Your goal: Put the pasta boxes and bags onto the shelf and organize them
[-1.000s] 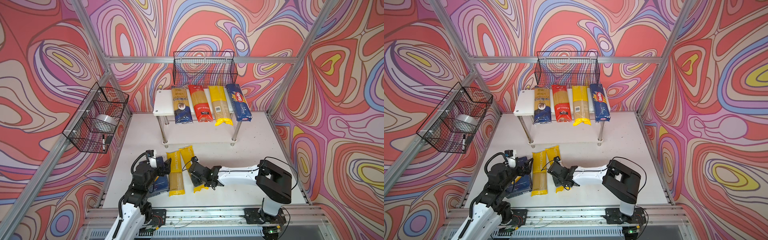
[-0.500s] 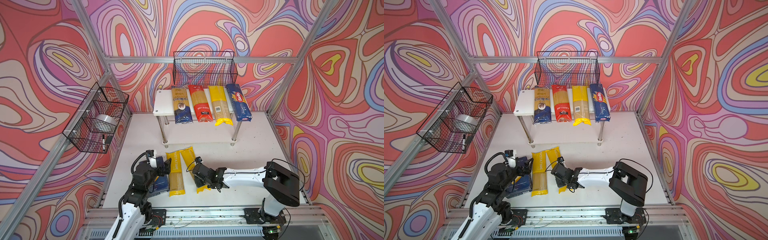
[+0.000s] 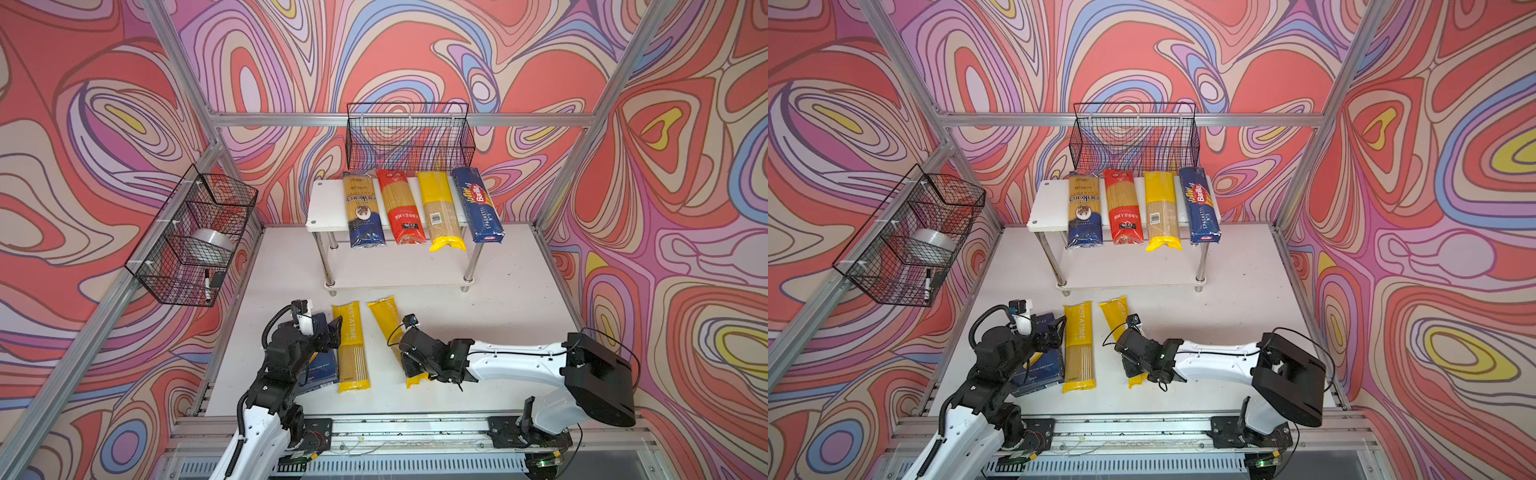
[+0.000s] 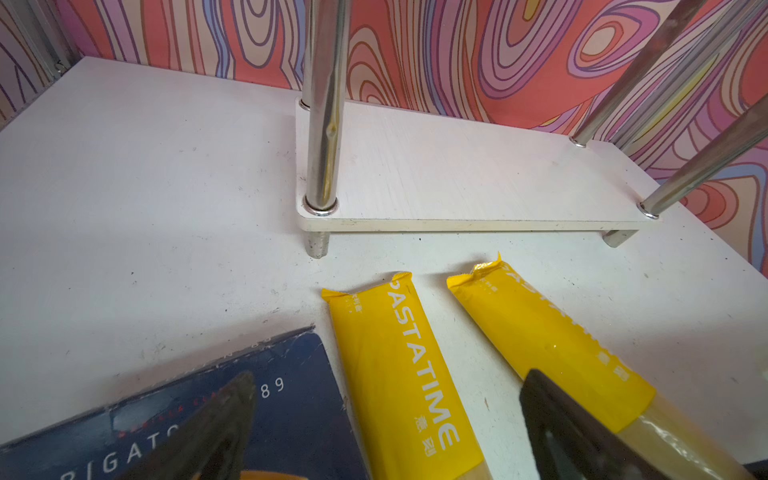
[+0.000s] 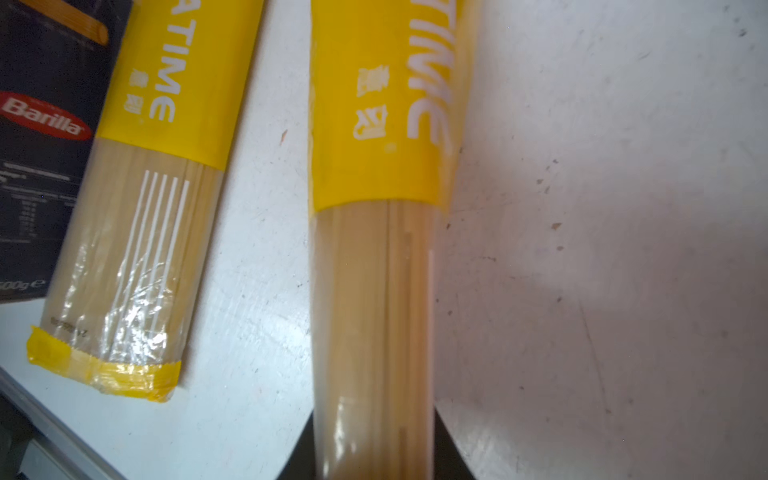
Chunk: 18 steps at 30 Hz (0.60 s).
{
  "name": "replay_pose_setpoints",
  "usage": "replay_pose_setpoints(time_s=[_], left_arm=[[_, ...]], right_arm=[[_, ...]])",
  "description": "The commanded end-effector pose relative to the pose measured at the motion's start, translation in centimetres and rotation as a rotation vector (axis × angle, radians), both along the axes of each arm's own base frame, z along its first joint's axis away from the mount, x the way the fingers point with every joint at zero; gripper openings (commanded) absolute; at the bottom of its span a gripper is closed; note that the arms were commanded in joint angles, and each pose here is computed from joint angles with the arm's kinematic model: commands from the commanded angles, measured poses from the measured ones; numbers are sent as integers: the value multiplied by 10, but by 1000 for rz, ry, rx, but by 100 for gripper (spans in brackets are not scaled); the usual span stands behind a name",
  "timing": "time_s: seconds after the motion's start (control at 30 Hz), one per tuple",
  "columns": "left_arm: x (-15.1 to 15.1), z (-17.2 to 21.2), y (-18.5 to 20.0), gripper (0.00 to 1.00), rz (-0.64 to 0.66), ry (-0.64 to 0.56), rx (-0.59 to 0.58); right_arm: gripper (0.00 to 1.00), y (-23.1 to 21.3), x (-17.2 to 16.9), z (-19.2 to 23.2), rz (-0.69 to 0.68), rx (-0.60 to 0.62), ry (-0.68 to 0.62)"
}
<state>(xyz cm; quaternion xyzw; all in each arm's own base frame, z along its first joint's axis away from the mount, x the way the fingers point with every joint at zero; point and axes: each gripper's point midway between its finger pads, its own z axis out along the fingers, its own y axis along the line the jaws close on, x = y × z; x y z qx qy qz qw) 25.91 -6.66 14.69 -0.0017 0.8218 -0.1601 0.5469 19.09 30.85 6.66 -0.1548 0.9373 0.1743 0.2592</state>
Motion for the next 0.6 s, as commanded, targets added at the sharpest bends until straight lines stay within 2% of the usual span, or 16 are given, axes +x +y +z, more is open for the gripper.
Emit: replay_pose_setpoints(time_s=[0.0,0.3,0.57], left_arm=[[2,12,0,100,5,-27,-11],[2,12,0,100,6,-26,-11],[3,11,-1,100,5,-22,-10]], right_arm=[[0,3,15,48,-51,131,-132],[0,-36,18,80,-126,120,-234],[0,-57,26,90,-176,103,-264]])
